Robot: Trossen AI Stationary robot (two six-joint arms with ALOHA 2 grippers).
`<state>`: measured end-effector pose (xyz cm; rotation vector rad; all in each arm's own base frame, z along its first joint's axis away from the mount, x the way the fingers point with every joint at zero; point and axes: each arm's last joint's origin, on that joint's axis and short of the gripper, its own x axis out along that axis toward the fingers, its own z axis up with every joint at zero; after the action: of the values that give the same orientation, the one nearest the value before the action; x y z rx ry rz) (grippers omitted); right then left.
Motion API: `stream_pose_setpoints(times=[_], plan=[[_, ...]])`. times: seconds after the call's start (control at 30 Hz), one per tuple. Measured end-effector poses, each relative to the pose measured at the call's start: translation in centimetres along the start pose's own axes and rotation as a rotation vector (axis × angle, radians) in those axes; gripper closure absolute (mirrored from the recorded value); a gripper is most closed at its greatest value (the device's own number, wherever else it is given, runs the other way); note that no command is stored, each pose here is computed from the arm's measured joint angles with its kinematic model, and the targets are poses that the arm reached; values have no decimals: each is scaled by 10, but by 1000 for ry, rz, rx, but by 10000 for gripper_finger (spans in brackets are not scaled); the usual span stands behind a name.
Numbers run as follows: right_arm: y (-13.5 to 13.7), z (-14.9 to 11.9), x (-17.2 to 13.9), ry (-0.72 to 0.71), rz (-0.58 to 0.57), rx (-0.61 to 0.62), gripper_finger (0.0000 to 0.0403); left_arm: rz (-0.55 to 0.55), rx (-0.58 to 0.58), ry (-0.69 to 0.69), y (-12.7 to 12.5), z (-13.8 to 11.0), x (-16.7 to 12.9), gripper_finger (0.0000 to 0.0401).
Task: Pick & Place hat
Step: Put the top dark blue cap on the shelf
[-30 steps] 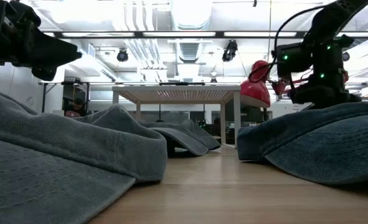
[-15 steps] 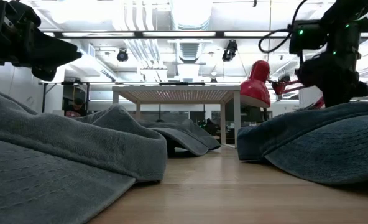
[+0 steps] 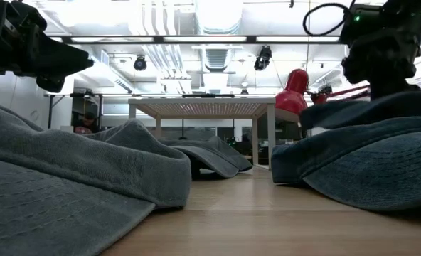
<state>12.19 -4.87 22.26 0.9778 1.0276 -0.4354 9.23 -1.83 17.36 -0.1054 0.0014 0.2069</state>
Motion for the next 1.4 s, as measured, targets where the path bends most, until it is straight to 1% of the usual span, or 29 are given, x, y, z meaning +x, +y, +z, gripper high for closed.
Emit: stream_pose_setpoints(times=[0.13,0.37,0.53,0.87,0.97,1.17,1.3,1.4], plan=[[6,3,-4,-38,121,-38,387,0,0,0,0,0,0,279],[22,15,-11,-123,363,-143,387,1,0,0,0,0,0,279],[31,21,-15,-172,469,-183,387,0,0,0,0,0,0,279],[42,21,-17,-184,546,-238,387,0,0,0,0,0,0,279],[48,21,-19,-205,585,-261,387,1,1,2,0,0,0,279],[62,28,-28,-338,686,-322,387,1,2,3,0,0,0,279],[66,33,-34,-457,694,-317,387,1,2,3,0,0,0,279],[68,36,-37,-514,673,-303,387,1,2,3,0,0,0,279]])
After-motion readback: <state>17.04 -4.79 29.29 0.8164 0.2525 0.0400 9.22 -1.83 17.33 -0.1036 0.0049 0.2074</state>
